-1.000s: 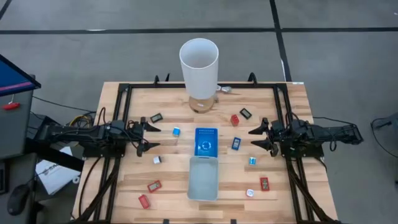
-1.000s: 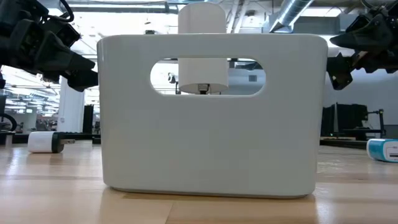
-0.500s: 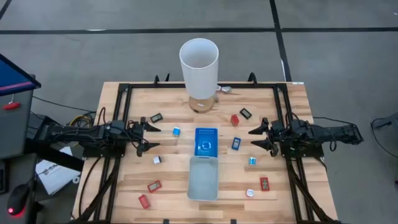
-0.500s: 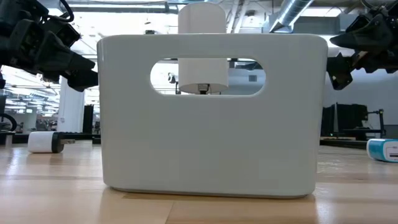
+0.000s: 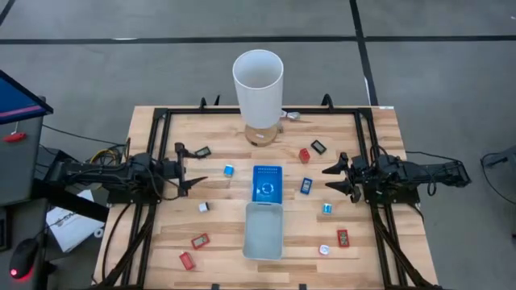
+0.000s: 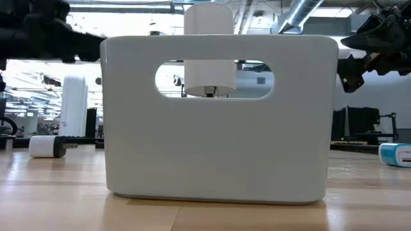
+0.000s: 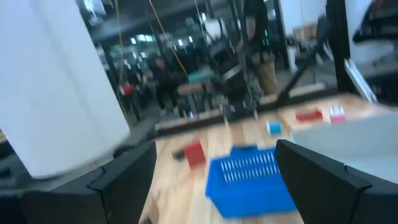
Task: Pick & Place Office items
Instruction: Put the top red charger adapter into the gray bin
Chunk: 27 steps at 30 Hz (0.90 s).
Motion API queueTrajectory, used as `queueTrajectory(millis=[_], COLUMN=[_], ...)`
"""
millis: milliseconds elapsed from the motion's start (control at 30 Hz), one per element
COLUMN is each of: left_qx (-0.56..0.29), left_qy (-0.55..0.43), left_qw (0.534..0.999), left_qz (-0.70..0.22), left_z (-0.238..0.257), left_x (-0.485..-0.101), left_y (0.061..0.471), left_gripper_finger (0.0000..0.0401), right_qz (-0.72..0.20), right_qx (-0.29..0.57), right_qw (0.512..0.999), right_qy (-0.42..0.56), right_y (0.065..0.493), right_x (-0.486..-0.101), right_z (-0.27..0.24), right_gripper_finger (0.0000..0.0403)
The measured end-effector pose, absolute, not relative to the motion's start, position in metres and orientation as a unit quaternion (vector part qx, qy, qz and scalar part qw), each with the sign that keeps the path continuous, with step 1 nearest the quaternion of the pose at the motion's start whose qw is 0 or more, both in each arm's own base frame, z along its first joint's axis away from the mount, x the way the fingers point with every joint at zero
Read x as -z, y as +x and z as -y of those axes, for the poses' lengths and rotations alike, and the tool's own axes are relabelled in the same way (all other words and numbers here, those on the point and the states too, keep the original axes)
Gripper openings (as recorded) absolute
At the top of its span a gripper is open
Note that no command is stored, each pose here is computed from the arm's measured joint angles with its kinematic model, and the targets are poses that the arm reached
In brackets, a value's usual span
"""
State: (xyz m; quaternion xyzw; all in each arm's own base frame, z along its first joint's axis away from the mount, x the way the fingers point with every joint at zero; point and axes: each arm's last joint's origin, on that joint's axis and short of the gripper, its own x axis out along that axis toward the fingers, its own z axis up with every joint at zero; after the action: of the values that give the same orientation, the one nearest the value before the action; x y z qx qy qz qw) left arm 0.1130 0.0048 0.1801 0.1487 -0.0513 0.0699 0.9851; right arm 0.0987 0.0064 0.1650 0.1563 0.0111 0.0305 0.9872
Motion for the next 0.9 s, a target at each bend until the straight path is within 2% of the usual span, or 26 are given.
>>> queueTrajectory(millis=[133,233,367,567,667,833,900], left_qx=[-0.074,-0.086,-0.090,-0.058,-0.040,-0.014,-0.004], left_qy=[0.134,0.086,-0.049,-0.250,-0.298,-0.344,-0.362], left_qw=[0.984,0.987,0.989,0.957,0.942,0.924,0.916], left_qz=[0.087,0.102,0.110,0.136,0.147,0.169,0.174], left_z=[-0.005,-0.006,-0.007,-0.006,-0.004,-0.002,-0.001], left_x=[-0.187,-0.189,-0.189,-0.191,-0.193,-0.197,-0.198], left_y=[0.112,0.112,0.112,0.113,0.115,0.118,0.119], left_gripper_finger=[0.0324,0.0324,0.0324,0.0324,0.0324,0.0324,0.0324], right_qz=[-0.011,-0.010,-0.009,-0.007,-0.005,0.036,0.070], right_qx=[-0.031,-0.027,-0.023,-0.009,-0.011,-0.022,0.005], right_qw=[0.987,0.993,0.995,0.994,0.989,0.946,0.934], right_qy=[0.155,0.113,0.101,0.106,0.148,0.322,0.350], right_y=[0.099,0.099,0.099,0.099,0.099,0.099,0.098], right_x=[-0.165,-0.165,-0.165,-0.165,-0.166,-0.174,-0.179], right_z=[-0.006,-0.006,-0.005,-0.002,-0.002,-0.002,0.000], right_gripper_finger=[0.0245,0.0245,0.0245,0.0245,0.0245,0.0245,0.0245])
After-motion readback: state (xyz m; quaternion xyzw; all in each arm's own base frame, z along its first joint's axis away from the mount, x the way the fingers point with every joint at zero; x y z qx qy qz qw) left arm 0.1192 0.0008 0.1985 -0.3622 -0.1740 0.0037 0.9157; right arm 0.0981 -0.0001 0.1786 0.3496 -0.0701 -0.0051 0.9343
